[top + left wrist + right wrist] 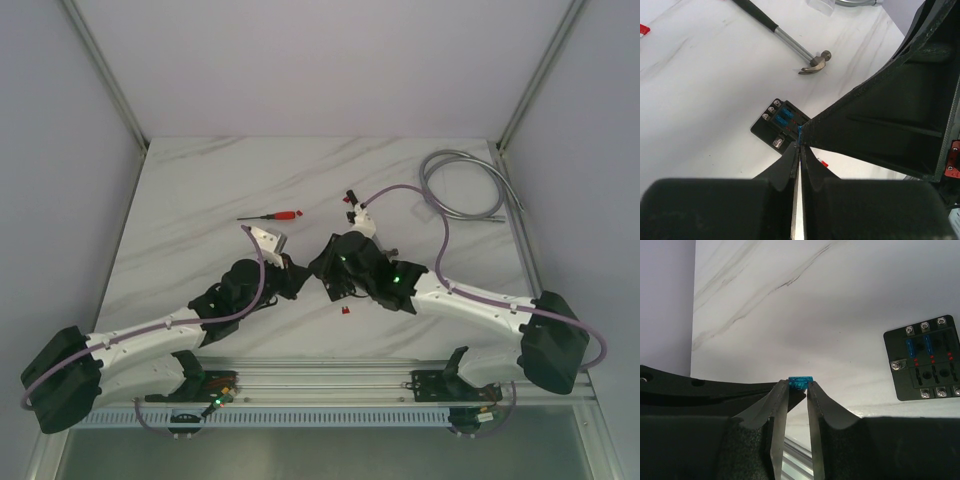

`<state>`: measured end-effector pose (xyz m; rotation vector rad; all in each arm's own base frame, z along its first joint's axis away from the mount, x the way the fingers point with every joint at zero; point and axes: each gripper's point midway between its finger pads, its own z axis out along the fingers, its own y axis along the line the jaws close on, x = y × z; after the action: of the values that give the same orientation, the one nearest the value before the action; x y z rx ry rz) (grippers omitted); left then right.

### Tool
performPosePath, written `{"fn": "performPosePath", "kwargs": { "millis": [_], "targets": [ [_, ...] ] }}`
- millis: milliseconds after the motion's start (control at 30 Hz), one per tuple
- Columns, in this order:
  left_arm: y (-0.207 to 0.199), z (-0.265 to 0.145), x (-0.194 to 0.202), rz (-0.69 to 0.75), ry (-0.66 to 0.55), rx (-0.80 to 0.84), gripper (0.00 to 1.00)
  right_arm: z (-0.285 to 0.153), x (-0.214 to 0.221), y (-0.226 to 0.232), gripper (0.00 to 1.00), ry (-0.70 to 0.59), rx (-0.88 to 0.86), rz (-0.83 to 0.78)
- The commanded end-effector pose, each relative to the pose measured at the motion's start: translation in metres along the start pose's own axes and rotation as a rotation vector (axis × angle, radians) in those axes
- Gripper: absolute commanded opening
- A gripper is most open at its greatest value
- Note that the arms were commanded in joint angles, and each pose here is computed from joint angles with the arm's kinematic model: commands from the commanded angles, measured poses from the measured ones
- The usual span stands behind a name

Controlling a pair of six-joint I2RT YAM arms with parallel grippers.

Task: Snap on the fuse box
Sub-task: Pick up the fuse from the center of the board.

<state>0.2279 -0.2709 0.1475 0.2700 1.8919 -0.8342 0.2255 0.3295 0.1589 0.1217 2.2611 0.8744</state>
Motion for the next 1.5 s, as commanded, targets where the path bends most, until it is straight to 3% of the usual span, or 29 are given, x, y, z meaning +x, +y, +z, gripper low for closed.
{"fn": "performPosePath", "kwargs": {
  "millis": [0,133,300,600,1000,1367,1467],
  "targets": [
    [-0.015,-0.001,-0.027,0.006,-0.086,0.05,0.07,-0.004,0.01,0.004,0.29,0.041,-0.044,0.003],
    [-0.015,-0.004,-0.029,0.013,-0.089,0.051,0.01,-0.004,0.006,0.009,0.31,0.037,-0.076,-0.006],
    [-0.015,-0.006,-0.029,0.026,-0.091,0.053,0.0,-0.016,-0.006,0.014,0.45,0.009,-0.148,-0.06],
    [-0.046,-0.017,-0.031,0.06,-0.062,0.22,0.0,-0.062,-0.039,0.013,0.55,-0.083,-0.433,-0.423],
    [-0.102,-0.045,-0.048,0.045,-0.04,0.498,0.0,-0.111,-0.026,0.033,0.56,-0.075,-0.807,-0.765],
    [-0.122,-0.063,-0.058,0.059,-0.05,0.607,0.0,-0.134,-0.013,0.041,0.53,-0.054,-0.953,-0.838],
    [-0.126,-0.066,-0.058,0.063,-0.045,0.632,0.0,-0.133,-0.012,0.042,0.48,-0.045,-0.961,-0.836]
  ]
}}
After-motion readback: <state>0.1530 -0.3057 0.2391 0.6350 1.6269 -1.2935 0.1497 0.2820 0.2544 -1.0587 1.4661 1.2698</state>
